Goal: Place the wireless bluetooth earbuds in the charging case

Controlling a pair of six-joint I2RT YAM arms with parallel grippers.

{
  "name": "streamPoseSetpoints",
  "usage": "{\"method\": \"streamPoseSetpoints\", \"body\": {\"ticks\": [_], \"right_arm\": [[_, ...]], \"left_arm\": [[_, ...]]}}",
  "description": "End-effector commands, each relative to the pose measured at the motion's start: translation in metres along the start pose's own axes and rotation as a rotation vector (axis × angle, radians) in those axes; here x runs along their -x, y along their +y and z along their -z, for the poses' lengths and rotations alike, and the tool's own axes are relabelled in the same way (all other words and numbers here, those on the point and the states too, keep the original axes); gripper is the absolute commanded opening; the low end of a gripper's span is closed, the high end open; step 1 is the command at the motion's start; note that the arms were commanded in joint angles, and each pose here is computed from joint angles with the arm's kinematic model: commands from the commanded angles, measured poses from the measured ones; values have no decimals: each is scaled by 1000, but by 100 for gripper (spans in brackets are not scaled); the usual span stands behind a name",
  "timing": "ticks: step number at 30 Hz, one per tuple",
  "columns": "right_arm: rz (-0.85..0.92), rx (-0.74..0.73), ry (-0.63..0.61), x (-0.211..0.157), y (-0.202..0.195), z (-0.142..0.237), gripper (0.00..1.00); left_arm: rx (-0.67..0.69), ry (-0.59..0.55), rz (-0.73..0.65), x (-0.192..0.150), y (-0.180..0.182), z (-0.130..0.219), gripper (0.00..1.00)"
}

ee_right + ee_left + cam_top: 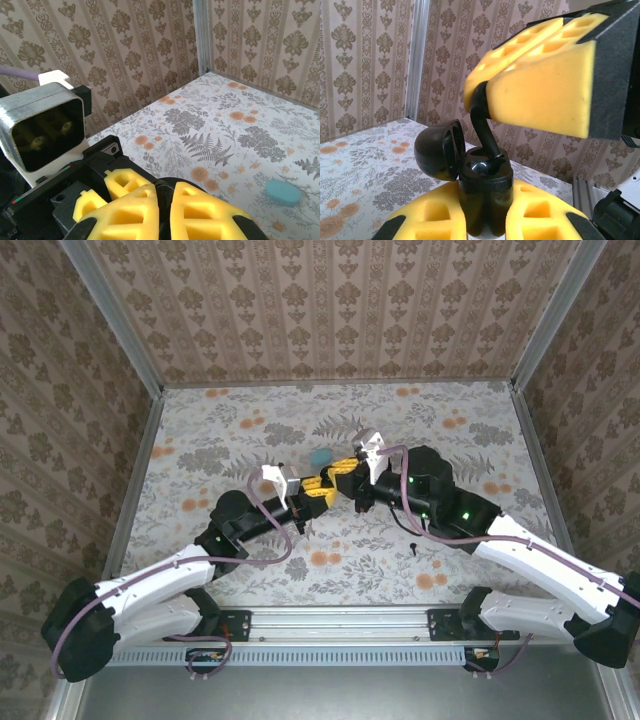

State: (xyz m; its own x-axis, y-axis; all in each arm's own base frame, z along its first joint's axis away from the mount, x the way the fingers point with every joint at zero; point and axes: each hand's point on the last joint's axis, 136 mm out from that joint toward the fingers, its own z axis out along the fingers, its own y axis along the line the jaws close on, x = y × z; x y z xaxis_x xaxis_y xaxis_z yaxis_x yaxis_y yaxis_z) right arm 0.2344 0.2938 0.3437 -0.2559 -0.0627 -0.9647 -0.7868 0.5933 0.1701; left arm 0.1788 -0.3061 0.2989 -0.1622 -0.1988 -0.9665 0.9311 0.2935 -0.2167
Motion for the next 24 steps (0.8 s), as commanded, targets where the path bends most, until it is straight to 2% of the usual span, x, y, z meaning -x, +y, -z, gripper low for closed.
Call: {"method": "streamPoseSetpoints", "body": {"ticks": [1,8,24], "right_arm": [[15,41,-16,0,9,4,9],[12,52,-30,2,11,1,9],[-7,57,9,-27,12,-1,9]], "left_arm": [[1,-50,2,14,-4,3,0],[8,-52,8,15,-3,3,0],[64,-66,1,19,5,6,0]]}}
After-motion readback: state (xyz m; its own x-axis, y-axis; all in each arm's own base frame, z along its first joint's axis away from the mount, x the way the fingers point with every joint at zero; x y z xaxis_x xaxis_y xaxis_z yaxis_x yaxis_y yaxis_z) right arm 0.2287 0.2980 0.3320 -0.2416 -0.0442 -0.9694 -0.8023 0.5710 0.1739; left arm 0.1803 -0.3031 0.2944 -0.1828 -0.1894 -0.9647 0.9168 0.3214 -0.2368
